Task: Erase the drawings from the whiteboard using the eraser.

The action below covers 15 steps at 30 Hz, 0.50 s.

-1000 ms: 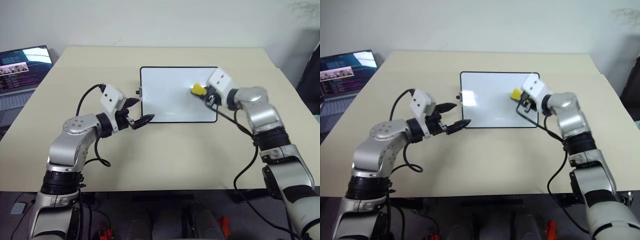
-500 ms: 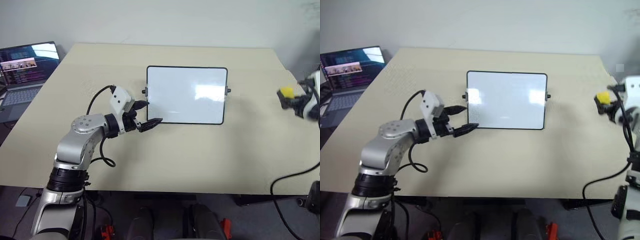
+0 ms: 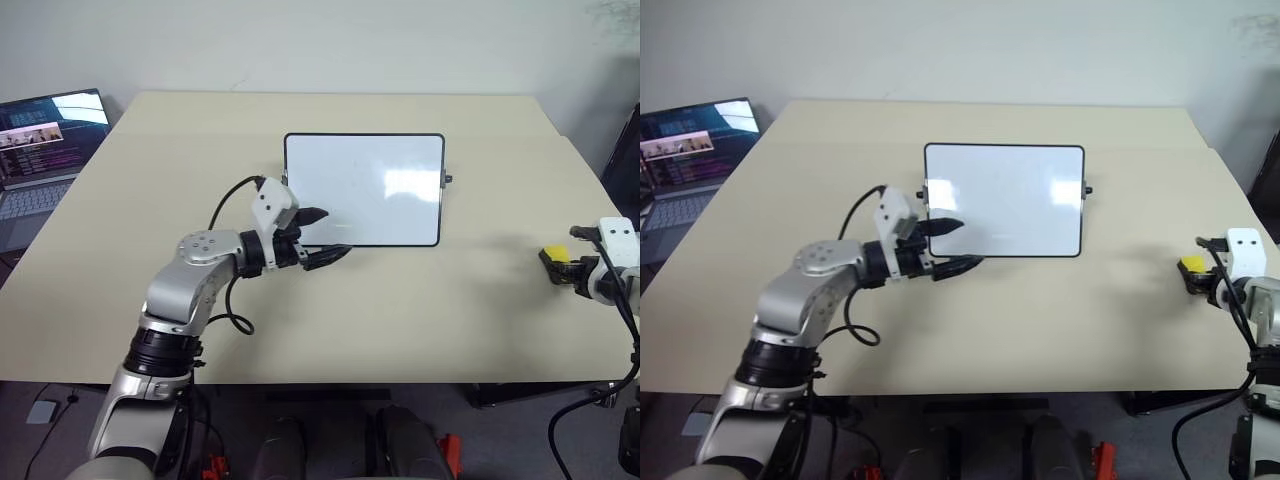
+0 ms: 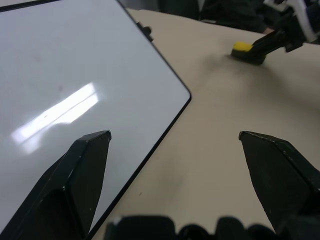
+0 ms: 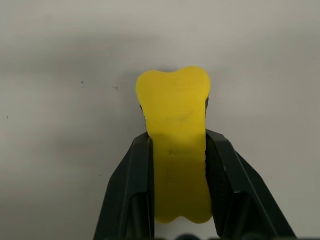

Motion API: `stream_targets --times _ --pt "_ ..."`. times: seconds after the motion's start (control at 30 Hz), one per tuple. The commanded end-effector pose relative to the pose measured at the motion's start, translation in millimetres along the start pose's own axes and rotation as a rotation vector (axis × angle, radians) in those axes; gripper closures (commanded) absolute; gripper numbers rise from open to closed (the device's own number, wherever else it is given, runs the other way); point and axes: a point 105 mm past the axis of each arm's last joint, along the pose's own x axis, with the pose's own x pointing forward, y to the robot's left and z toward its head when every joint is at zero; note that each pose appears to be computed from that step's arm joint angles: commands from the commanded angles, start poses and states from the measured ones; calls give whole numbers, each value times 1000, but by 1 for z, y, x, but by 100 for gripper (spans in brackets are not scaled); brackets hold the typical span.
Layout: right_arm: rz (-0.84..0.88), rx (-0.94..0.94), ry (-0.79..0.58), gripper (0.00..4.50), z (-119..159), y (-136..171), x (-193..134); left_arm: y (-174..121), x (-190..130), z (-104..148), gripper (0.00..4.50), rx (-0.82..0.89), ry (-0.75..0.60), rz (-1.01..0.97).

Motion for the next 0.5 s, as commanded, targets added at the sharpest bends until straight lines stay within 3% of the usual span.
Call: stream_targets --times 0.03,0.23,0.37,0.5 --pt "-40 -39 -63 226 22 -11 -8 -1 -3 15 0 43 -33 -2" --pt "-31 -39 -84 18 32 -12 -12 -1 -3 15 0 35 -38 -3" --pt "-26 -69 -134 5 50 -11 -23 7 -5 20 0 47 -68 44" --pt "64 -107 -384 5 106 22 -34 38 -18 37 0 52 -166 251"
